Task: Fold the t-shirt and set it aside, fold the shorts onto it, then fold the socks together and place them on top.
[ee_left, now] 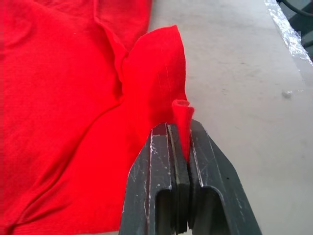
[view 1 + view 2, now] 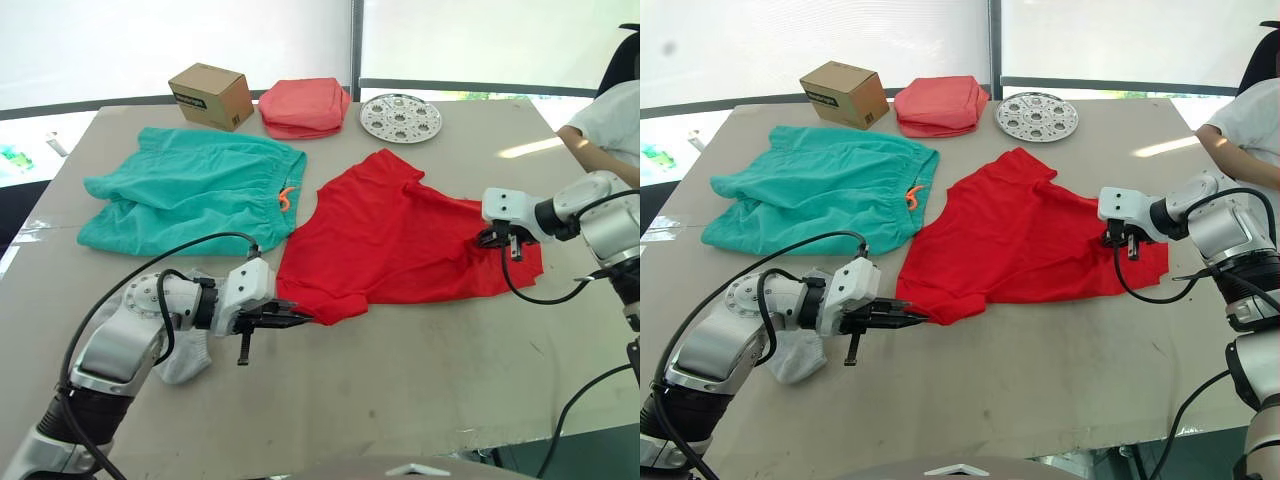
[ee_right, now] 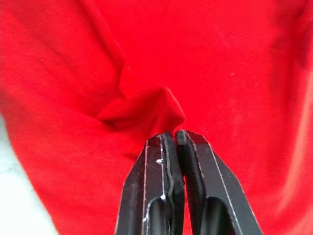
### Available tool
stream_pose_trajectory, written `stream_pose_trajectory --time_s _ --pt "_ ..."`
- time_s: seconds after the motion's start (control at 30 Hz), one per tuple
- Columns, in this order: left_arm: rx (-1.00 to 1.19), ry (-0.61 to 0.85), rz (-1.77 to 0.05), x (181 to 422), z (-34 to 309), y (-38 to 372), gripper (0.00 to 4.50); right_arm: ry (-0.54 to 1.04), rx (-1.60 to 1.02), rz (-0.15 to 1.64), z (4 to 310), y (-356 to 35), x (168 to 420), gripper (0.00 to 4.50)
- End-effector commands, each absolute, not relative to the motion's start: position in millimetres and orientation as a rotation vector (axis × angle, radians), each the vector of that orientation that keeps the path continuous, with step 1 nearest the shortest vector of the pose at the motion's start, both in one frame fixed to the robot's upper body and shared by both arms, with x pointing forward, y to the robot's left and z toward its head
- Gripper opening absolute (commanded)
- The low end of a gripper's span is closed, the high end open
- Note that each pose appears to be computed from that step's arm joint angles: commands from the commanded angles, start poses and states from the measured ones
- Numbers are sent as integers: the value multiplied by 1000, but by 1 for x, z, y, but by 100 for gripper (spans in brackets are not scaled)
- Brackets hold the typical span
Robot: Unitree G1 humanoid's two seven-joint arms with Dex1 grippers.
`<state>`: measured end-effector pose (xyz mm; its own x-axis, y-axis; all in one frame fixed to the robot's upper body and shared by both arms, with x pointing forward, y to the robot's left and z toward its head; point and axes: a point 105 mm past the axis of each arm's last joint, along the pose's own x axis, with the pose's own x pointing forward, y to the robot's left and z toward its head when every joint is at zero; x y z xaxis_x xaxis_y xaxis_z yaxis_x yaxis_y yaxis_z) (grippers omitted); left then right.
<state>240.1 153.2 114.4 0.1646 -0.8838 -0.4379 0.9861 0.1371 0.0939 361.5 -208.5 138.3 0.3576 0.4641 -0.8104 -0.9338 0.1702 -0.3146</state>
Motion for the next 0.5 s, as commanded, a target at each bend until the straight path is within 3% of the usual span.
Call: stream_pose_trajectory --time_s 0.03,0.1,0.27,0.37,0.5 --pt "347 220 -1367 242 132 147 0 554 -892 1090 165 -216 344 3" --pt "290 217 -1351 244 135 148 0 545 -854 1100 170 -218 330 3" --pt "163 234 -1343 242 144 154 0 568 -713 1094 179 -226 266 3" --pt "25 362 -1430 220 154 167 0 691 -597 1113 176 -231 211 3" --pt "-174 539 -1553 185 174 179 0 782 -494 1138 183 -230 166 3"
